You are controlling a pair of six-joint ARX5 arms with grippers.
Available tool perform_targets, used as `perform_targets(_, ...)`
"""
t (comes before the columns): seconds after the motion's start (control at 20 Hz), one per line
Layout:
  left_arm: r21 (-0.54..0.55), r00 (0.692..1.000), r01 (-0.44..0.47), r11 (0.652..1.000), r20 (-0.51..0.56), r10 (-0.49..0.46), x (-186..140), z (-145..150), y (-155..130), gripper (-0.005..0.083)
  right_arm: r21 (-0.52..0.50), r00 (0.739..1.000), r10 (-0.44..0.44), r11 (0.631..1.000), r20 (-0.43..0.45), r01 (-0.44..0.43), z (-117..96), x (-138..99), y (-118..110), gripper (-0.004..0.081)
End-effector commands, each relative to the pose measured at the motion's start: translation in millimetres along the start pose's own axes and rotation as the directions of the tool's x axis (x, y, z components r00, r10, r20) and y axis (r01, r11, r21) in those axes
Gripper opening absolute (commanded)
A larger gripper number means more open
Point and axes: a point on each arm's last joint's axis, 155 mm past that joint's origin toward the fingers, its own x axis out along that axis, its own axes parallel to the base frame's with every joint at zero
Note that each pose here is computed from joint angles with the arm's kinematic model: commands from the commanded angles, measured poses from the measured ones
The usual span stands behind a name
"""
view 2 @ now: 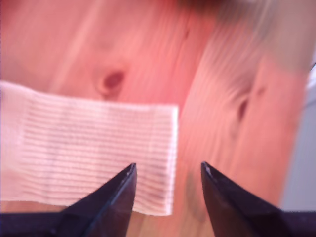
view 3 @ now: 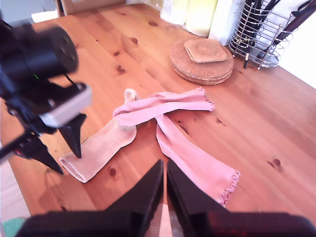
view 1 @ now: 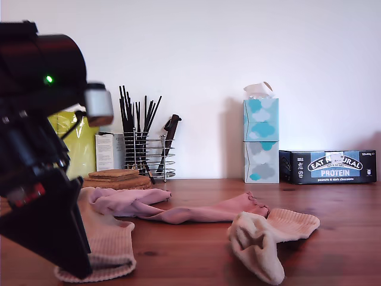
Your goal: Pair up the socks based on colour and pattern, by placing each sock on top of its pair
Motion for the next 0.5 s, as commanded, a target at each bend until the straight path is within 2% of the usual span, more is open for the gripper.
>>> perform_targets(0.0,0.019,0.999,-0.031,0.999,-0.005,0.031,4.9,0.4,5.8,0.0375,0.001,1.0,0.006,1.0,-0.002,-0.006,-4.8,-0.4,2.9,-0.0012)
perform_targets(0.05,0.025,0.999,-0.038,0.999,-0.001,0.038,5.7,2.1,6.7,0.0356,0.0,1.0,0.005,1.0,-0.002,-0.005,-5.0,-1.1,3.0,-0.0012)
perform_targets(0.1,0.031,0.999,-0.038,0.999,0.004,0.038,6.0,3.8,5.9,0.0281,0.0,1.0,0.009,1.0,-0.003,-0.009,-5.5,-1.2,3.8,-0.0012)
perform_targets(0.2,0.039,0.999,-0.037,0.999,0.006,0.037,6.2,5.0,4.6,0.0002,0.002,1.0,0.03,1.0,-0.005,-0.03,-6.0,-0.4,7.5,-0.0012)
perform_targets(0.35,0.024,0.999,-0.036,0.999,0.007,0.036,3.3,7.4,4.8,-0.0024,0.009,0.995,0.1,0.995,-0.018,-0.1,-9.8,2.8,20.0,-0.0012)
perform_targets(0.45,-0.003,1.0,-0.023,1.0,0.006,0.023,-7.5,16.0,3.4,-0.0024,-0.012,0.992,0.114,0.993,-0.053,-0.114,-18.0,5.5,22.4,-0.0011)
